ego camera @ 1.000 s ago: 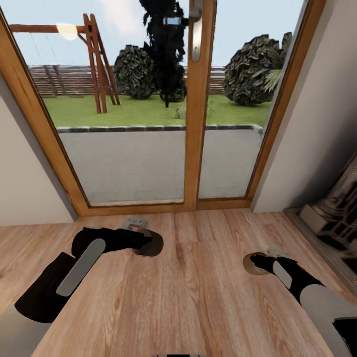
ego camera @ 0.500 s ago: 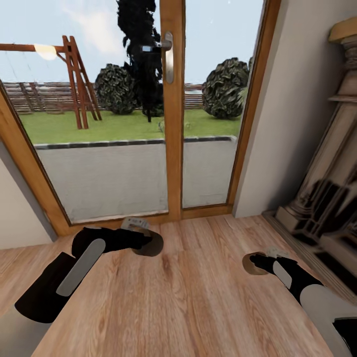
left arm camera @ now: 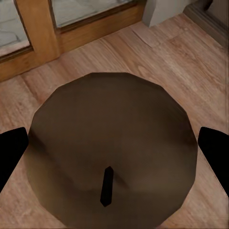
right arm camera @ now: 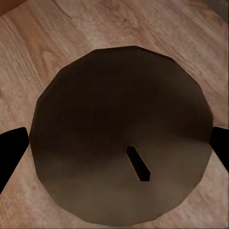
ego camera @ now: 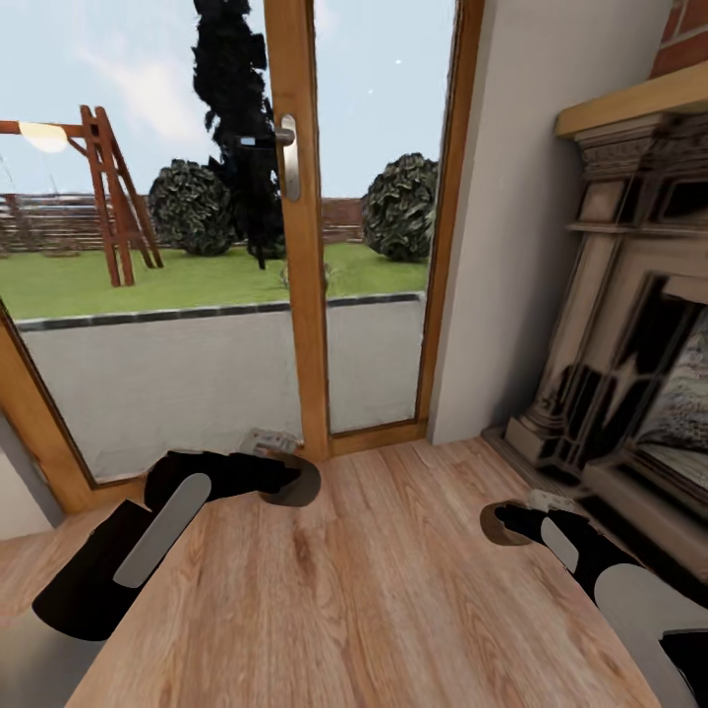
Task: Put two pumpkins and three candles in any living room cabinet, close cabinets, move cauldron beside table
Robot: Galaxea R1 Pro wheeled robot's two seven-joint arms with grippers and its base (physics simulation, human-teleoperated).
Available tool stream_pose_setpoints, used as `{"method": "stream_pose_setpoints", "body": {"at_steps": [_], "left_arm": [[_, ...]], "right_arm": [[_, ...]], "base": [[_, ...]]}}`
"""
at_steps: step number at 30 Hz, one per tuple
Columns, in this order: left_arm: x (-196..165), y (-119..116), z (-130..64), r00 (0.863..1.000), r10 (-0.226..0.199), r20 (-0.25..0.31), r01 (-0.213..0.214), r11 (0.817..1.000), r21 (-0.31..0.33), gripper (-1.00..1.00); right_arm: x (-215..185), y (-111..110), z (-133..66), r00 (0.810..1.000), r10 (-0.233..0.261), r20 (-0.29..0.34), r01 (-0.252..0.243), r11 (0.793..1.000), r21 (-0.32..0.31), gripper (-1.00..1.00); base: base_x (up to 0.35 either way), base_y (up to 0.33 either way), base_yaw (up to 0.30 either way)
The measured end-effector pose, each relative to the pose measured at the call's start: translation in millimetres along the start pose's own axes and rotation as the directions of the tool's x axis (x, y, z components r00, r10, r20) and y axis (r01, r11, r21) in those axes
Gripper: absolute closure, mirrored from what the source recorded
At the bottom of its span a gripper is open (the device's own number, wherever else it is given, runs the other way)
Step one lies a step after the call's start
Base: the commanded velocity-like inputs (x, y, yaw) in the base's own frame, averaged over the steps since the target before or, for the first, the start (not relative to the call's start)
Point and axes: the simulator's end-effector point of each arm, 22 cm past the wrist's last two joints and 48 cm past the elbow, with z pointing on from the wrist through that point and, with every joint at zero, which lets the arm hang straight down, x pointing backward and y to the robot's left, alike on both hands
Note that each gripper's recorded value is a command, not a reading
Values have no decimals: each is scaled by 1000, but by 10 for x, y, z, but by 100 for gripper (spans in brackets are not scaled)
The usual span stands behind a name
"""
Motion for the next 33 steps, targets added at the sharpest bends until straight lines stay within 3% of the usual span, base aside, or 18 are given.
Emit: {"method": "stream_pose_setpoints", "body": {"at_steps": [12, 25, 33], "left_arm": [[-112, -90, -97, 1000, 4, 28, -4, 1000, 0, 100], [-151, -93, -149, 999, 7, 39, -7, 1000, -6, 100], [-158, -91, -157, 999, 8, 41, -8, 1000, -7, 100]], "right_arm": [[-116, 24, -93, 1000, 2, 22, -2, 1000, -7, 100], [-171, 42, -138, 999, 3, 33, -3, 1000, -11, 100], [-186, 57, -145, 999, 5, 38, -4, 1000, -20, 100]], "base": [[-42, 0, -243], [-319, 0, -231], [-342, 0, -52]]}}
